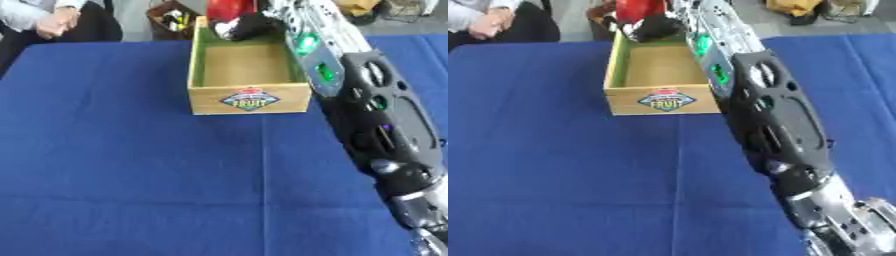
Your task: Pick up objects on the table and place them in the box.
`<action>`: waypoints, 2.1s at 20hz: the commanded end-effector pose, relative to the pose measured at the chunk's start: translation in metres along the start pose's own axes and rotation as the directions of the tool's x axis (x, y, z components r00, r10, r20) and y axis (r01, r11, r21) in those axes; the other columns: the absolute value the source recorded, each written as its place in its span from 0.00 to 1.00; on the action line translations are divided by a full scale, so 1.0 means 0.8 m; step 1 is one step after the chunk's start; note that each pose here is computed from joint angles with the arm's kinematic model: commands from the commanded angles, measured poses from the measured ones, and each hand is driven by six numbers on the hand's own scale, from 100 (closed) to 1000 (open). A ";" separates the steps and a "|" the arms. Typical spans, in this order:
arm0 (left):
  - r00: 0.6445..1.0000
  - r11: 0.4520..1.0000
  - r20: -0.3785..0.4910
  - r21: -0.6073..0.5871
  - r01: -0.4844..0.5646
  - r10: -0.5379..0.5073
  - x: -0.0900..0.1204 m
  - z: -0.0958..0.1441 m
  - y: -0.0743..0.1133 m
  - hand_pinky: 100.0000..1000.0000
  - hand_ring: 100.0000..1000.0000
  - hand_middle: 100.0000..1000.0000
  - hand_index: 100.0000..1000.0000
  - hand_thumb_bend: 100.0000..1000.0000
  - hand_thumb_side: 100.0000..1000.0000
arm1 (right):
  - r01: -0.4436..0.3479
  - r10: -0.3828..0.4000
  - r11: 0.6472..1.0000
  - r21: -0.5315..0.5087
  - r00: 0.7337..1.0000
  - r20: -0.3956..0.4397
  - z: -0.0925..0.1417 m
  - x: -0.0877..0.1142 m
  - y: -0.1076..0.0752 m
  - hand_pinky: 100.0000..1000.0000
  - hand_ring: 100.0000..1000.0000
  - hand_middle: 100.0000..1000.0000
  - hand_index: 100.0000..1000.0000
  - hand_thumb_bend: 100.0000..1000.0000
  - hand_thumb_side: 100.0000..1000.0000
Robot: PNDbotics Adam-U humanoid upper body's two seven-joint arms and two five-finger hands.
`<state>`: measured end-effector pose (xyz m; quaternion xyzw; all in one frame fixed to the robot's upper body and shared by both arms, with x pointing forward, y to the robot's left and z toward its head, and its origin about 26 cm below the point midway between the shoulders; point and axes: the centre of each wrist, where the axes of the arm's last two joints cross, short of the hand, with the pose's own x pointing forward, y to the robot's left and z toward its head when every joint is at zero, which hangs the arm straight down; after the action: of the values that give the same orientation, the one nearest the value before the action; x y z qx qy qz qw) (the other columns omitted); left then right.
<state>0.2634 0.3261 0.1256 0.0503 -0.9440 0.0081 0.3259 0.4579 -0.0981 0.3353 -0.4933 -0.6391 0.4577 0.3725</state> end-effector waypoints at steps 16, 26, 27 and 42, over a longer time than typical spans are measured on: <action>1.000 1.000 0.026 -0.019 0.006 -0.006 0.006 -0.006 0.000 0.28 0.34 0.44 0.75 0.34 0.70 | -0.090 0.086 0.995 -0.039 0.991 -0.099 -0.015 -0.004 0.029 0.74 0.76 0.38 0.63 0.43 0.71; 1.000 1.000 0.025 -0.020 0.006 -0.006 0.006 -0.006 0.000 0.28 0.34 0.44 0.75 0.33 0.70 | -0.119 0.124 0.991 0.054 0.987 -0.103 -0.018 0.003 0.042 0.80 0.87 0.63 0.84 0.52 0.72; 1.000 1.000 0.024 -0.020 0.006 -0.006 0.006 -0.006 0.000 0.28 0.34 0.44 0.75 0.33 0.70 | -0.119 0.124 0.991 0.058 0.986 -0.108 -0.018 0.003 0.042 0.81 0.88 0.65 0.85 0.52 0.72; 1.000 1.000 0.019 -0.019 0.011 -0.011 0.006 -0.004 0.000 0.28 0.34 0.44 0.75 0.33 0.70 | -0.023 0.015 0.991 -0.130 0.998 -0.061 -0.003 -0.007 -0.009 0.83 0.87 0.59 0.79 0.55 0.73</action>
<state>0.2634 0.3260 0.1255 0.0494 -0.9441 0.0050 0.3259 0.4674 -0.1009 0.3235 -0.5315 -0.6318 0.4232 0.3732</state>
